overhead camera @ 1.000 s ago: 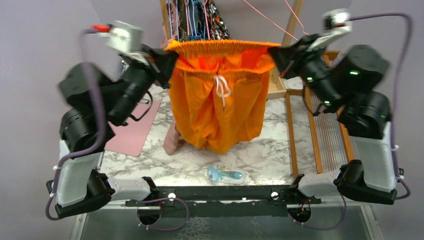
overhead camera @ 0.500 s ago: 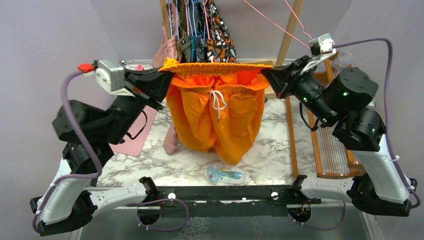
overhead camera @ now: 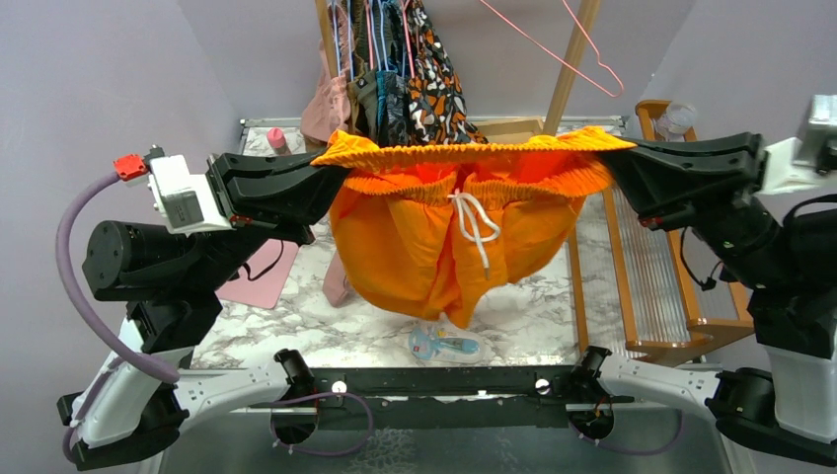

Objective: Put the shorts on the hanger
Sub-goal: Adjust the shorts at the center of the board.

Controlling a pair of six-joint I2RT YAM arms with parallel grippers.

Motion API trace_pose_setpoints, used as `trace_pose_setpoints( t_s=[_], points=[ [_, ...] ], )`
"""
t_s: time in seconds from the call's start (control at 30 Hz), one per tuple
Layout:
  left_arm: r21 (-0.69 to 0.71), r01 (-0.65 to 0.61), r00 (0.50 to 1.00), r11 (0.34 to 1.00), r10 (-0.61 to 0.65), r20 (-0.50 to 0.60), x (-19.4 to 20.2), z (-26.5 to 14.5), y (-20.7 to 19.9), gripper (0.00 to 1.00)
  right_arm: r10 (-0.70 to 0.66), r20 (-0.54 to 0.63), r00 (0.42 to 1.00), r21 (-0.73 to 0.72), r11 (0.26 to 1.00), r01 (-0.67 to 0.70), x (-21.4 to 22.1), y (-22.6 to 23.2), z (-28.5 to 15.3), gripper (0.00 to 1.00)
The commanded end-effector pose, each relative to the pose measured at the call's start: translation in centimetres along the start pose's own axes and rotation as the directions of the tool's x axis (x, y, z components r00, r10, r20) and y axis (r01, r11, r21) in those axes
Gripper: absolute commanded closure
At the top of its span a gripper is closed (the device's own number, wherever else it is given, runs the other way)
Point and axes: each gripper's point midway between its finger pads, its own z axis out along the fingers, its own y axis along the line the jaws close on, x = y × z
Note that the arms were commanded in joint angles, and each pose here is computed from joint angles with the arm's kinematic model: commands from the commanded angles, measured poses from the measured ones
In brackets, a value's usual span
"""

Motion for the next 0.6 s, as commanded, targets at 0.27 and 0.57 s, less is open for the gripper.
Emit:
trace_pose_setpoints(
  t_s=[0.27,0.57],
  points=[
    [-0.397,-0.103,0.994,0.912,0.112,-0.001,-2.4,0.1,7.6,1.00,-0.060,-0.187,0.981,0.423,0.896,0.135,6.5,-8.9,3.7,0.99],
    [0.067,-0.071,0.972,0.995,0.053,0.231,-9.8,-0.2,-1.6,1.00,-0.074,0.078,0.994,-0.268,0.959,0.092,-3.5,4.7,0.6,0.99]
  ],
)
